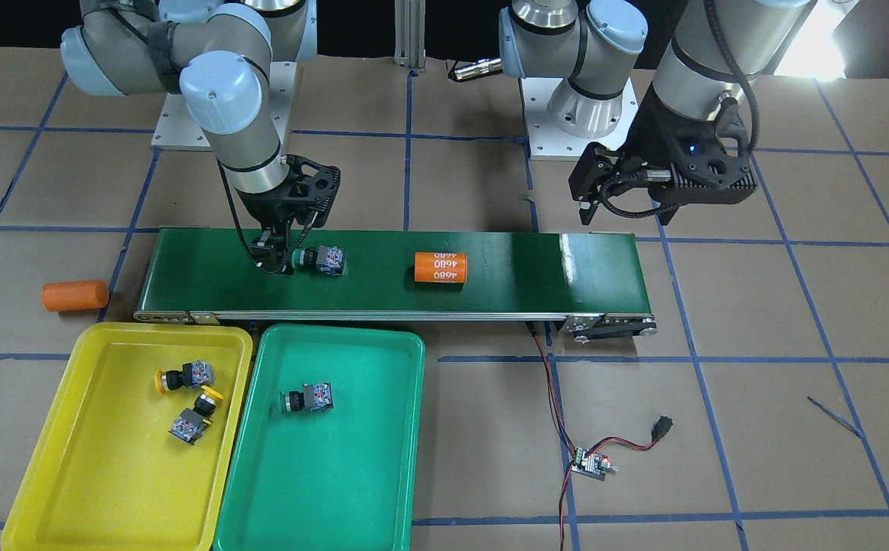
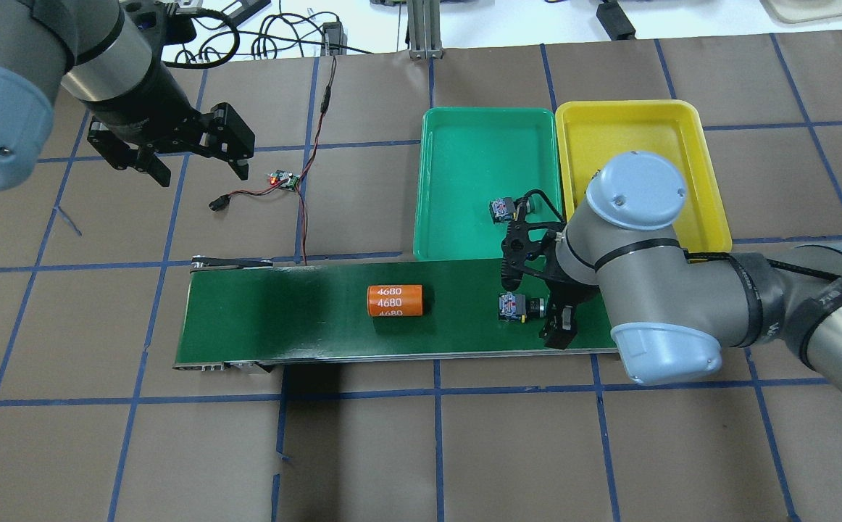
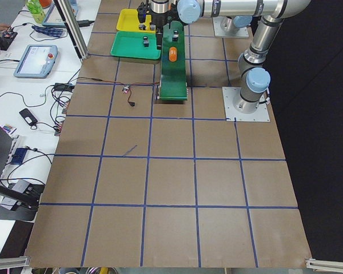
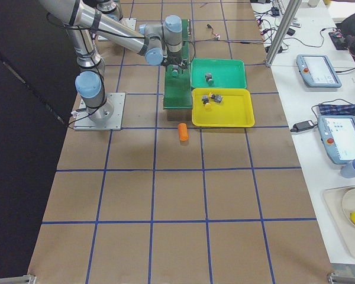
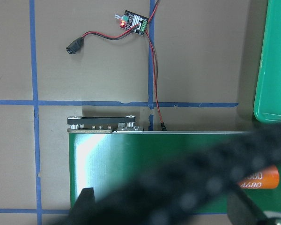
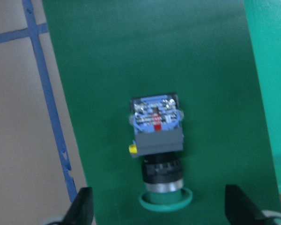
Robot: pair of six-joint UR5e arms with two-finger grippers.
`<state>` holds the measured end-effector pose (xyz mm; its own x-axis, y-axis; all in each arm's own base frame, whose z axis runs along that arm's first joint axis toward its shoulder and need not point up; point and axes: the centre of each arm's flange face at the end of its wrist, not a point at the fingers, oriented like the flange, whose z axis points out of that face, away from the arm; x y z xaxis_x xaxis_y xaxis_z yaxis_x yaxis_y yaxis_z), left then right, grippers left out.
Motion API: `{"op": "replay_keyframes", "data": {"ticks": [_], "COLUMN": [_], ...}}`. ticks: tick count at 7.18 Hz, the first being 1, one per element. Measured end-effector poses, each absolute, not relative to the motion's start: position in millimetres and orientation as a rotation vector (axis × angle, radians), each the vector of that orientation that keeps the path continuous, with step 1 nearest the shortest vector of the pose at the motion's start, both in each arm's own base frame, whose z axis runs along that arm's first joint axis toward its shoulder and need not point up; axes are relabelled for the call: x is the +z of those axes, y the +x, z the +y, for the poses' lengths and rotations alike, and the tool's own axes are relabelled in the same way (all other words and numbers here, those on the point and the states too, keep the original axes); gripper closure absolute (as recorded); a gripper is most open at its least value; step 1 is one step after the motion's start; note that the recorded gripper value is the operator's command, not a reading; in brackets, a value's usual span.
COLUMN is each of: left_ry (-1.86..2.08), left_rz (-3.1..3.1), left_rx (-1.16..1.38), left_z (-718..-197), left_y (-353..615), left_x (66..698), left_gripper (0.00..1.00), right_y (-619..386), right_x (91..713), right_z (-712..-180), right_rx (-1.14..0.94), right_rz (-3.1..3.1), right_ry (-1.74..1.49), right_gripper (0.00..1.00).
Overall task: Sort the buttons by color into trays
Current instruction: 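Grasp green-capped button at belt end with the right gripper, then place green button into green tray with the right gripper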
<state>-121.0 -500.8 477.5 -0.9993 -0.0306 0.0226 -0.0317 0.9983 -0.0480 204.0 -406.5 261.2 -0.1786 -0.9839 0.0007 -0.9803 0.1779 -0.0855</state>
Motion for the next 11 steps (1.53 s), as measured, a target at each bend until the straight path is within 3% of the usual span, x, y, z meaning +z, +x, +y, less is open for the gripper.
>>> {"op": "replay_keyframes", "data": {"ticks": [2, 3, 4, 6, 8, 11], "left_ry": [0.049, 0.049, 0.049, 0.049, 0.049, 0.051], "left_rz": [-3.119, -3.119, -3.119, -3.119, -3.120, -3.120], "left_rx": [0.075, 0.074, 0.073, 0.073, 0.075, 0.076], "left_z": [-501, -501, -501, -501, -501, -503], "left_y": [-121, -121, -121, -121, -121, -119], "left_x": [477, 477, 477, 477, 477, 477], "left_gripper": [0.00, 0.00, 0.00, 0.00, 0.00, 0.00], "right_y": [216, 218, 219, 220, 221, 231], "right_x": [254, 250, 247, 245, 249, 276], "right_z": [-407, -411, -414, -416, -421, -469], "right_rx": [-0.115, -0.135, -0.149, -0.159, -0.180, -0.276], "right_rz": [2.344, 2.347, 2.350, 2.349, 2.358, 2.412], "right_ry": [-2.008, -2.016, -2.020, -2.023, -2.024, -2.002], "right_gripper": [0.00, 0.39, 0.58, 0.78, 0.91, 0.92]}}
